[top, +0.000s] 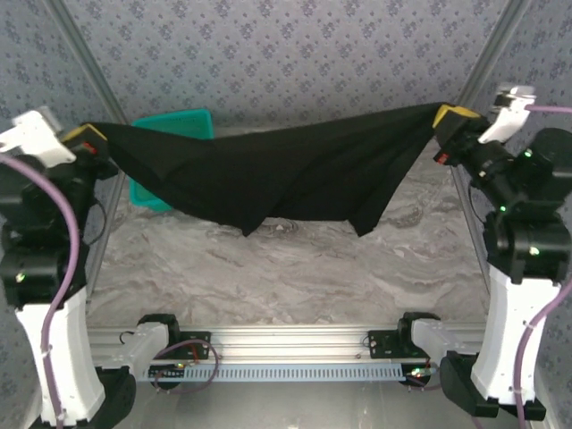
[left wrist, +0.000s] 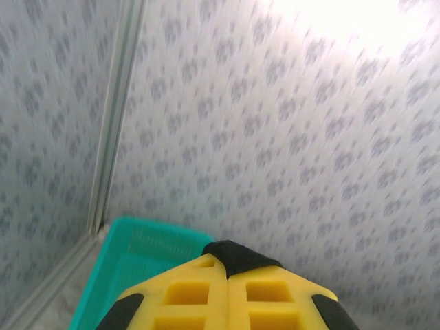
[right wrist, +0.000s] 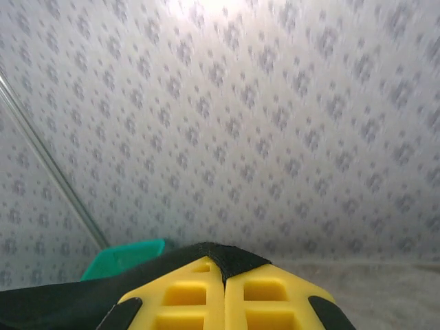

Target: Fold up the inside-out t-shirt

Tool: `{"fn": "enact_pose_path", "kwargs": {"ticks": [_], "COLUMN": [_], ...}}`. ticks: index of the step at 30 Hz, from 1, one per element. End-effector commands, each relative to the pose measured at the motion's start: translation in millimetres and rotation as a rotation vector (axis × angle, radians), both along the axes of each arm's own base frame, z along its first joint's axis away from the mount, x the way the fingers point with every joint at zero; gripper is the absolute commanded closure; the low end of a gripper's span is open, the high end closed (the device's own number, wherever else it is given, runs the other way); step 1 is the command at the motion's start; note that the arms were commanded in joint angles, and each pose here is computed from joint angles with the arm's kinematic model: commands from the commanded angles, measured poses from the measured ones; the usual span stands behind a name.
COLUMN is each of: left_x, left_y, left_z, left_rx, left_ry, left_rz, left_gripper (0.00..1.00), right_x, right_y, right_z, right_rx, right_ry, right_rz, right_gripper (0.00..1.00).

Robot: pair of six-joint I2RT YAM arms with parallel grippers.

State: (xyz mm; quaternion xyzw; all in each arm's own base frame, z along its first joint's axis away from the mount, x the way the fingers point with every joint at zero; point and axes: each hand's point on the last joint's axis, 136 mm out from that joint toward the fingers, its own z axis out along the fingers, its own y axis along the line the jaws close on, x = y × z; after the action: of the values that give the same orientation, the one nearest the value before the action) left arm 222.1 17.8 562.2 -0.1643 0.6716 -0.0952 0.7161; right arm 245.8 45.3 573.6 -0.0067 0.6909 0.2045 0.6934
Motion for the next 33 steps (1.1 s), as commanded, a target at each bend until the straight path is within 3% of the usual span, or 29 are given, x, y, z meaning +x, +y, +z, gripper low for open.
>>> {"fn": "enact_pose_path", "kwargs": {"ticks": [1,5,11,14,19,25,29,33], "left_x": [-38.7,-60.6,-39.8,-0.8,106.7,190.0,202.4,171.2], "left_y": [13.3,17.7,24.3,24.1,10.6,1.7,1.5,3.3], "left_z": [45.7,94.3,132.7,128.5,93.4,96.7,118.3,159.3], "left_rx": [0.039,0.084,0.139,0.163,0.151,0.118,0.055,-0.001], "left_ry": [-0.105,-0.195,-0.227,-0.193,-0.07,-0.159,-0.286,-0.45], "left_rz": [0.079,0.115,0.167,0.169,0.079,0.027,-0.023,-0.077], "left_gripper": [1.0,1.0,1.0,1.0,1.0,1.0,1.0,1.0], "right_x": [-22.7,-52.0,-54.0,-19.8,55.5,139.5,151.1,128.4], "right_y": [-17.0,-29.8,-54.5,-55.5,-69.3,-76.8,-72.0,-73.7], "right_z": [23.0,68.9,83.7,63.6,33.8,54.1,89.9,128.8], "right_rx": [-0.017,-0.057,-0.084,-0.098,-0.055,0.06,0.133,0.2], "right_ry": [-0.016,-0.103,-0.148,-0.068,0.032,-0.028,-0.152,-0.287], "right_rz": [-0.109,-0.202,-0.353,-0.342,-0.356,-0.265,-0.172,-0.128], "right_gripper": [1.0,1.0,1.0,1.0,1.0,1.0,1.0,1.0]}}
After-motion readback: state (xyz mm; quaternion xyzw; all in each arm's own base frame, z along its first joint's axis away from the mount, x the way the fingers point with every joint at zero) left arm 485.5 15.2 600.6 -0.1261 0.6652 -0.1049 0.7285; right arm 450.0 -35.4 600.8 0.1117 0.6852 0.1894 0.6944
